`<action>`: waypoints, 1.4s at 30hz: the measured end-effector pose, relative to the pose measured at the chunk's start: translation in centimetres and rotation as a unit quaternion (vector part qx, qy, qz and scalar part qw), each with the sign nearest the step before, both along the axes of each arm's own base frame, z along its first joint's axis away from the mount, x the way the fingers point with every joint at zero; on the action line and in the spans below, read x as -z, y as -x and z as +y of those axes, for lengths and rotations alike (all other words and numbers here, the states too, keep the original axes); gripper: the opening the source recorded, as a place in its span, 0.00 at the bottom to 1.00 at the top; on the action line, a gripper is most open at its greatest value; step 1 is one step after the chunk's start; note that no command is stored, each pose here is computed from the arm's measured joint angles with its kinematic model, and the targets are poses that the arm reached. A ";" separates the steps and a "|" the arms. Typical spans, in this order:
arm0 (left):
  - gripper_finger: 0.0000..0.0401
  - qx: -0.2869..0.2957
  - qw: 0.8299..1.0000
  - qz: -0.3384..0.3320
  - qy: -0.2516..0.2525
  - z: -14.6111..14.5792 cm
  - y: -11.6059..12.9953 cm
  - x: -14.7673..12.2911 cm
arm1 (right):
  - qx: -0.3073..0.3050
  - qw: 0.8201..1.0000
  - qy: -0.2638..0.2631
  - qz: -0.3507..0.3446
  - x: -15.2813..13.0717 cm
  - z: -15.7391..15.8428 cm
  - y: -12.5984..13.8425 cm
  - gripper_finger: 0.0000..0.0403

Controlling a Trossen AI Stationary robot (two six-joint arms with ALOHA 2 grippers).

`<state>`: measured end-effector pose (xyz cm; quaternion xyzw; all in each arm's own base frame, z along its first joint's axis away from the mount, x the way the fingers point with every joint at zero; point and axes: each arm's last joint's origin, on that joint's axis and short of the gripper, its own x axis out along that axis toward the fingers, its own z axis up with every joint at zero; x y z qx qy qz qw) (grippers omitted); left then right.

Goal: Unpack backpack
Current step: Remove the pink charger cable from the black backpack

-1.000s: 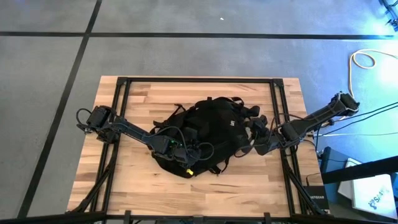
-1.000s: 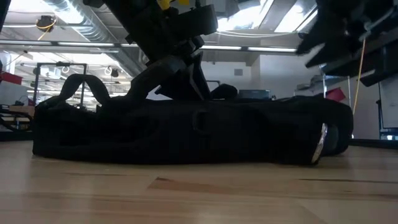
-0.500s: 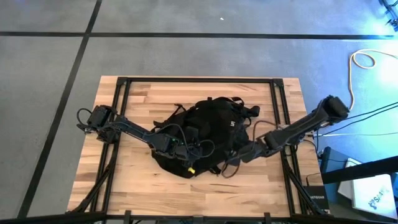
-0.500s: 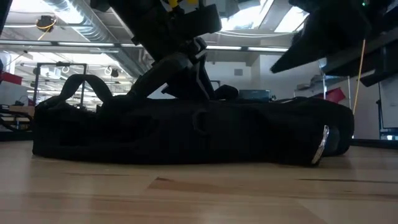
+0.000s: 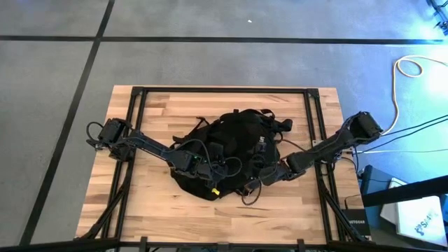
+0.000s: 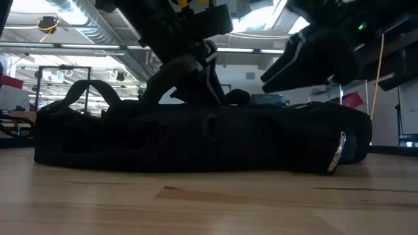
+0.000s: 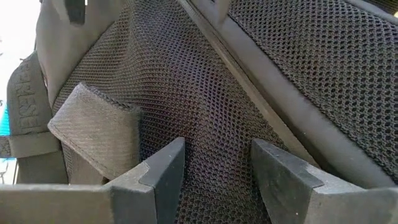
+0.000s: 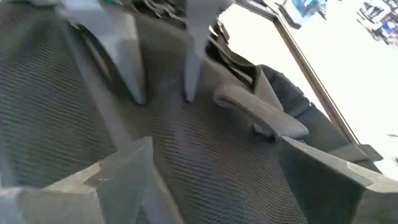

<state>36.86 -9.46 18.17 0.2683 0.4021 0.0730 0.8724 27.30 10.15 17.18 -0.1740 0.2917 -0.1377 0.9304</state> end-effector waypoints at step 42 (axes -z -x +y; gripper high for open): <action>0.42 0.054 0.995 -0.082 0.022 -0.6 -1.7 -0.8 | -0.123 0.973 -0.176 0.082 2.3 1.3 -0.3 0.44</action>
